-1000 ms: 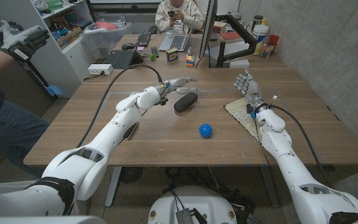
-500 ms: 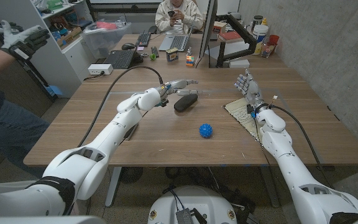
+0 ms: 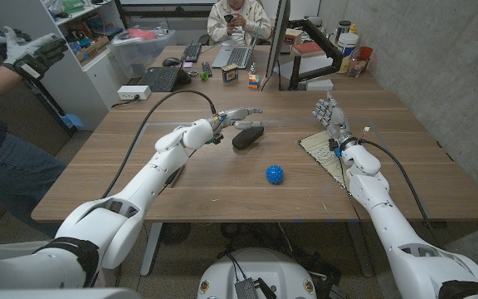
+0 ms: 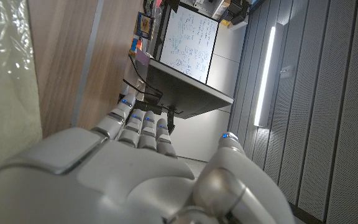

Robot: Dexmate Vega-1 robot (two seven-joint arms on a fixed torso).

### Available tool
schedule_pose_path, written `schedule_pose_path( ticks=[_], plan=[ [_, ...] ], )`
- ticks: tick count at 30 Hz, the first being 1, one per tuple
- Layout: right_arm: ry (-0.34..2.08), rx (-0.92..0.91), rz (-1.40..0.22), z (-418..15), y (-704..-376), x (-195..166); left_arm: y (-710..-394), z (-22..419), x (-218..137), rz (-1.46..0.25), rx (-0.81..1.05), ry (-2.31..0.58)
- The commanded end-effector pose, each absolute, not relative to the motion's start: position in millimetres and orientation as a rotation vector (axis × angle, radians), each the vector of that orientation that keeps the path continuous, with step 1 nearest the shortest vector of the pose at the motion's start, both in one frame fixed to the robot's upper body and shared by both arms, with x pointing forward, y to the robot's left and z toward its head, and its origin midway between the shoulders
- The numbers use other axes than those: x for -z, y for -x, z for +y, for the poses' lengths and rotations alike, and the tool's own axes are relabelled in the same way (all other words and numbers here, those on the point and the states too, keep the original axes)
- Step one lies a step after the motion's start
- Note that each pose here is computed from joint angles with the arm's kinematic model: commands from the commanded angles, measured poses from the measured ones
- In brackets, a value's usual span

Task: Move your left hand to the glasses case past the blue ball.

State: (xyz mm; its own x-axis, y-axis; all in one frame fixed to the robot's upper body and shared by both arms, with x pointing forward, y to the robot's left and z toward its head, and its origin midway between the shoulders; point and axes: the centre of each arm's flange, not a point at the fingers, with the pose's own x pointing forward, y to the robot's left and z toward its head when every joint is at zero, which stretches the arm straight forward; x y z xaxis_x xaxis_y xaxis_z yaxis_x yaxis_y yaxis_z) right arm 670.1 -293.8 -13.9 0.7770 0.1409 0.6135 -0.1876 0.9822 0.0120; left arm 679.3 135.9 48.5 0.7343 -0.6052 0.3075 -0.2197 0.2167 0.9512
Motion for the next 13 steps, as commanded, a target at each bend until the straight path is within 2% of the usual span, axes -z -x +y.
schedule_pose_path(
  ticks=[1,13],
  plan=[
    [-0.068,-0.183,-0.657,-291.7,-673.7,10.6,-681.6,139.1,-50.7,-0.753,0.297,-1.352],
    [-0.071,-0.181,-0.662,-291.3,-675.6,8.4,-684.0,137.8,-51.5,-0.752,0.303,-1.361]
  ],
)
